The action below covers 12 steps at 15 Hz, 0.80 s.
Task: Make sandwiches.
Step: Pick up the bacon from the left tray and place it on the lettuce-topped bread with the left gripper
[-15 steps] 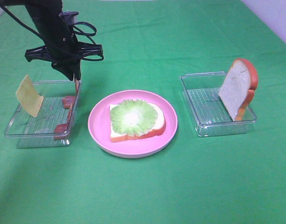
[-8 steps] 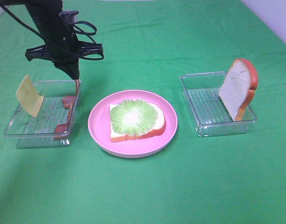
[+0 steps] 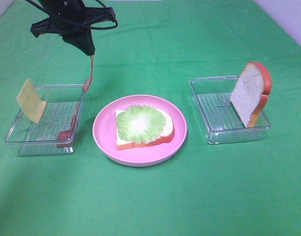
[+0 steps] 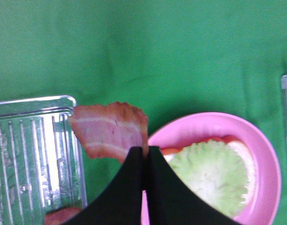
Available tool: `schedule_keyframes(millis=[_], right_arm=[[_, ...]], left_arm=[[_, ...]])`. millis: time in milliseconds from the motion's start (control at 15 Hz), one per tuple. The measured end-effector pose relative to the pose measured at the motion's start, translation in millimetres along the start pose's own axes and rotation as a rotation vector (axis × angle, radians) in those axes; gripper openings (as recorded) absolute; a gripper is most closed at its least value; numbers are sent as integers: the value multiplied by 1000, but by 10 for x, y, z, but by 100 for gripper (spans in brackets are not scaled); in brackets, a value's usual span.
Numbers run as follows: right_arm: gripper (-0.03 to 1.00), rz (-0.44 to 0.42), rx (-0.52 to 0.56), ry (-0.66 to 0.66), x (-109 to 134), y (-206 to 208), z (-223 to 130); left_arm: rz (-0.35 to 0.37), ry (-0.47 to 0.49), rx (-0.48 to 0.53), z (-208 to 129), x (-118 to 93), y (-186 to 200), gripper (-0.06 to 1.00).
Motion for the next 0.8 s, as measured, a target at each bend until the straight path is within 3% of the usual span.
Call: schedule_keyframes(millis=[133,200,267,400,800], right_arm=[[76,0,0,0,0,0,0],[76,0,0,0,0,0,0],[76,0,0,0,0,0,0],[76,0,0,0,0,0,0],[76,0,0,0,0,0,0]], left_arm=[[-72,-6,-9,11,-106,80,1],[-126,-6,-5,4,-178,100,1],[-223,-15,10,-20,-305,131,1],[-301,-43,20,-53,-434,151,1],[-421,-131,45,-289,-941,156,1]])
Point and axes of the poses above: a point on each arm's last joint axis where the gripper is mounted, y pointing back along that axis away from the gripper, x along the wrist's bending axis when the last joint is at zero, z = x × y, the point moved 4 cm from there along -y, pointing out along that axis toward the gripper, and after that the axes turned 2 degrees about y, right-handed, at the moved point
